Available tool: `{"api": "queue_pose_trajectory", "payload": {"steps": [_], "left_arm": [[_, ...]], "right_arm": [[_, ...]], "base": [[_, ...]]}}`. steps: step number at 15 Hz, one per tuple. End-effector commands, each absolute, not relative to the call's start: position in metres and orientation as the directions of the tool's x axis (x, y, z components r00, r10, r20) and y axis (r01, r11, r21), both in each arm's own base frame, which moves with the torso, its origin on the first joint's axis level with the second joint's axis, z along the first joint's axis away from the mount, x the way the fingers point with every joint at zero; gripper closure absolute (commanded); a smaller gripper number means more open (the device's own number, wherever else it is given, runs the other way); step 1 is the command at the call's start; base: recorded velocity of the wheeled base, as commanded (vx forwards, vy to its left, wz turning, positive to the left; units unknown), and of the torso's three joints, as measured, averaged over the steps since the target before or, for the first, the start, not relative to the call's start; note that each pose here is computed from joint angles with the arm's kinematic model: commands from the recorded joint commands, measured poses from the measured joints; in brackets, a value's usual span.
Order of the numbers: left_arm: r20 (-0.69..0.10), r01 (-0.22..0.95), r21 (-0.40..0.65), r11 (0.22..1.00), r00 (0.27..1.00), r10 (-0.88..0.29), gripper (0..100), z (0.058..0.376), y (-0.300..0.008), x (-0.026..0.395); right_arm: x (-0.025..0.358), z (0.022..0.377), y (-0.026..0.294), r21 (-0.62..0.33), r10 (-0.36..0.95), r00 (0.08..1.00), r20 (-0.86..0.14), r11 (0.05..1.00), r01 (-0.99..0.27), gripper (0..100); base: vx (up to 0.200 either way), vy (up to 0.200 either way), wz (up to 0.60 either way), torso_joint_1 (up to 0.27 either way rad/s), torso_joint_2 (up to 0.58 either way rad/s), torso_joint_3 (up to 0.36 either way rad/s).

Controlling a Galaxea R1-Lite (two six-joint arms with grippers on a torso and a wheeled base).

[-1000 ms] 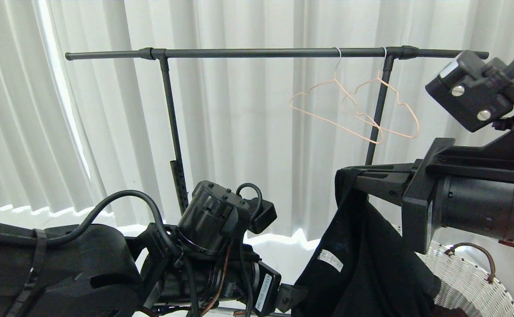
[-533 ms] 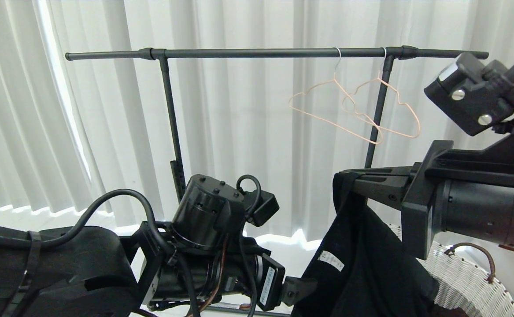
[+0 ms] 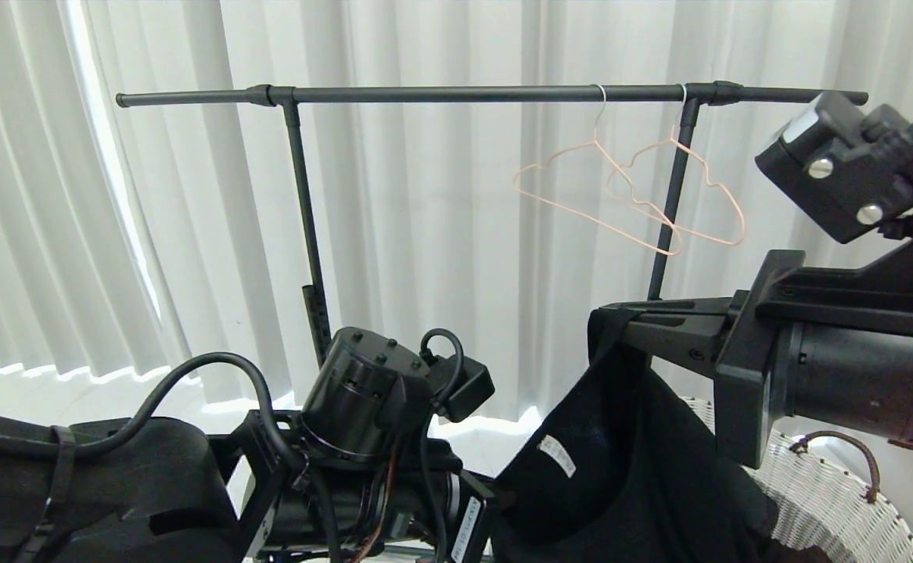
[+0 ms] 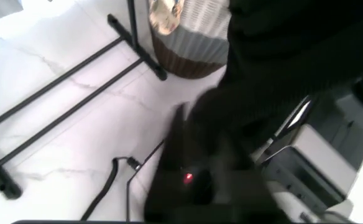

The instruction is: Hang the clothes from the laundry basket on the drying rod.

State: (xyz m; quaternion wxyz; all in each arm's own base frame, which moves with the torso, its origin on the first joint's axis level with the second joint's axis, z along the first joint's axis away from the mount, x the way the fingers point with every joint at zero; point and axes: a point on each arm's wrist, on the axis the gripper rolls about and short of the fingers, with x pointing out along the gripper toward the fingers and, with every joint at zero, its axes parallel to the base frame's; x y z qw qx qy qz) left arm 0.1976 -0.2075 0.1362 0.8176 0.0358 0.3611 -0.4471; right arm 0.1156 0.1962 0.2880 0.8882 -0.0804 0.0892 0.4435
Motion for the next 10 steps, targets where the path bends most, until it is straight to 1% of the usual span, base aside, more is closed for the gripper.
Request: {"api": "queue_pose_trajectory", "payload": {"steps": [1,2,3,4,5,6,7,8,9,10], "left_arm": [[-0.630,0.755,-0.261,0.602,0.339,-0.699,100,0.135,-0.203,0.194],[-0.629,0.749,-0.254,0.612,0.353,-0.693,100,0.136,-0.199,0.192],[-0.626,0.734,-0.235,0.637,0.387,-0.677,100,0.139,-0.192,0.189],[-0.619,0.726,-0.228,0.649,0.407,-0.672,100,0.142,-0.187,0.188],[-0.550,0.713,-0.215,0.667,0.476,-0.686,100,0.165,-0.170,0.183],[-0.489,0.709,-0.208,0.674,0.522,-0.699,100,0.185,-0.157,0.178],[-0.445,0.700,-0.202,0.685,0.557,-0.701,100,0.201,-0.144,0.171],[-0.413,0.681,-0.198,0.705,0.594,-0.690,100,0.222,-0.127,0.162],[-0.406,0.672,-0.198,0.713,0.606,-0.684,100,0.233,-0.119,0.156],[-0.375,0.654,-0.197,0.730,0.638,-0.673,100,0.265,-0.100,0.139]], "right_arm": [[0.116,0.288,0.195,-0.064,0.772,0.593,-0.229,0.596,-0.800,100],[0.118,0.287,0.195,-0.065,0.765,0.600,-0.234,0.603,-0.795,100],[0.122,0.286,0.193,-0.065,0.753,0.615,-0.236,0.619,-0.783,100],[0.123,0.285,0.191,-0.065,0.747,0.621,-0.238,0.626,-0.777,100],[0.131,0.285,0.188,-0.068,0.722,0.649,-0.239,0.655,-0.753,100],[0.135,0.286,0.186,-0.068,0.709,0.665,-0.235,0.671,-0.738,100],[0.137,0.288,0.184,-0.069,0.702,0.675,-0.227,0.680,-0.730,100],[0.138,0.291,0.183,-0.067,0.698,0.682,-0.219,0.686,-0.724,100],[0.138,0.291,0.182,-0.067,0.698,0.683,-0.216,0.687,-0.723,100],[0.139,0.295,0.181,-0.065,0.695,0.690,-0.201,0.694,-0.717,100]], "base": [[0.000,0.000,0.00,0.000,0.00,0.000],[0.000,0.000,0.00,0.000,0.00,0.000],[0.000,0.000,0.00,0.000,0.00,0.000],[0.000,0.000,0.00,0.000,0.00,0.000],[0.000,0.000,0.00,0.000,0.00,0.000],[0.000,0.000,0.00,0.000,0.00,0.000],[0.000,0.000,0.00,0.000,0.00,0.000],[0.000,0.000,0.00,0.000,0.00,0.000],[0.000,0.000,0.00,0.000,0.00,0.000],[0.000,0.000,0.00,0.000,0.00,0.000]]}}
